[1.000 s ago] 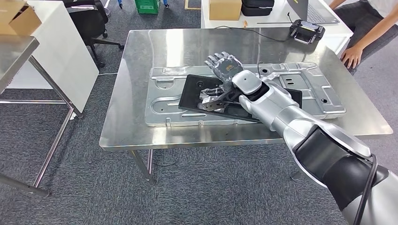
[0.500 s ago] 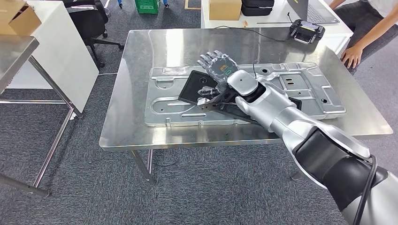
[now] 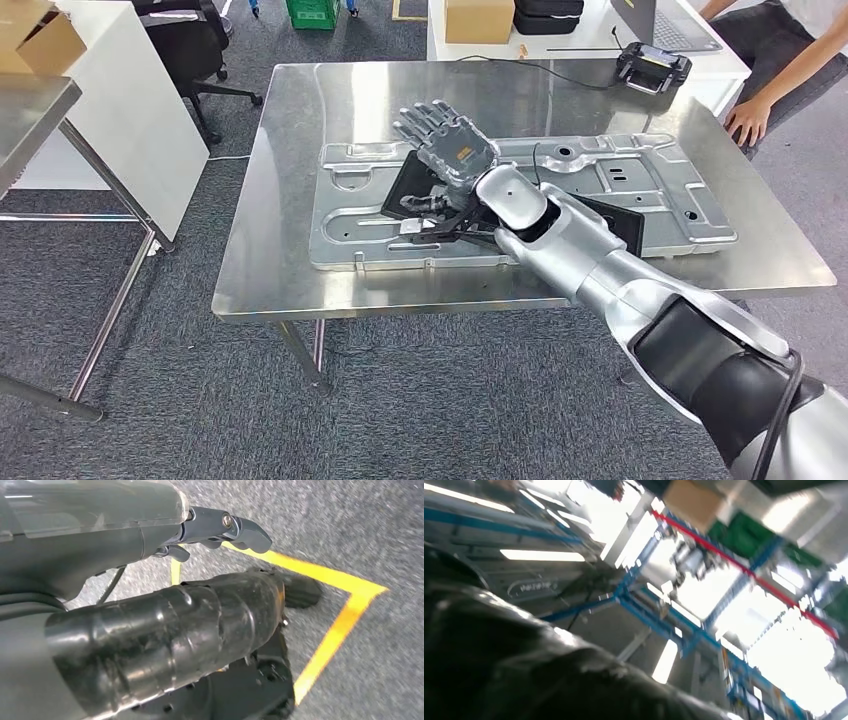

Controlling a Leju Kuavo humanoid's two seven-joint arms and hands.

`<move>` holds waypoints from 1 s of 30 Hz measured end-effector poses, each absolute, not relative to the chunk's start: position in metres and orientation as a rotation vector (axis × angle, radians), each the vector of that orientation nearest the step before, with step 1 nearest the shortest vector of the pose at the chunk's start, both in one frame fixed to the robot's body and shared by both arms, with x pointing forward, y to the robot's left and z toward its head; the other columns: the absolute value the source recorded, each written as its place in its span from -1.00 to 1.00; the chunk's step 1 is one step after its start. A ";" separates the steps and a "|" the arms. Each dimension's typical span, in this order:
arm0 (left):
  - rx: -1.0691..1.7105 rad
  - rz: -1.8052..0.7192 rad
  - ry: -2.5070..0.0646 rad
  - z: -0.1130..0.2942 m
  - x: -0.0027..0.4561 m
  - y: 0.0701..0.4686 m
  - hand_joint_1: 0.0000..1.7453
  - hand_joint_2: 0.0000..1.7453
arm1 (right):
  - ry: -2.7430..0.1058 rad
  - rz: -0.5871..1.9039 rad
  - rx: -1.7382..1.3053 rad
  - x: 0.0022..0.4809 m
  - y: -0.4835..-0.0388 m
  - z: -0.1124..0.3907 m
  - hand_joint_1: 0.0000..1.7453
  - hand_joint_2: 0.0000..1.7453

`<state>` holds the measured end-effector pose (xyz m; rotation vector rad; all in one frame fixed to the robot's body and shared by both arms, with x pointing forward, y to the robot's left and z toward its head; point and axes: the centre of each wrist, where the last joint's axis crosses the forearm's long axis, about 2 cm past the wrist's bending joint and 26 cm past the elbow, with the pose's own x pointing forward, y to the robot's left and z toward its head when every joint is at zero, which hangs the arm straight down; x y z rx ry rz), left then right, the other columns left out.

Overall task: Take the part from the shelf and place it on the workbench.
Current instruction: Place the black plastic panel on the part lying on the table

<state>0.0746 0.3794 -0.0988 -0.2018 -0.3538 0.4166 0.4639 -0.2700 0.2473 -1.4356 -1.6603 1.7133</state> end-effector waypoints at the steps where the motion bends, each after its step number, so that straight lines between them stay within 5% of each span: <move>1: -0.180 0.411 -0.349 -0.099 0.073 0.380 -1.00 -1.00 | -1.721 1.711 -1.427 0.456 -0.262 0.243 -1.00 -1.00; 5: -0.078 0.370 -0.341 -0.100 0.071 0.381 -1.00 -1.00 | -1.931 1.713 -1.338 0.419 -0.235 0.230 -1.00 -1.00; 9: -0.018 0.331 -0.336 -0.101 0.071 0.378 -1.00 1.00 | -2.018 1.718 -1.205 0.391 -0.229 0.220 -1.00 -1.00; 30: 0.023 0.276 -0.328 -0.102 0.063 0.377 -1.00 1.00 | -1.932 1.702 -0.820 0.346 -0.245 0.180 -1.00 -1.00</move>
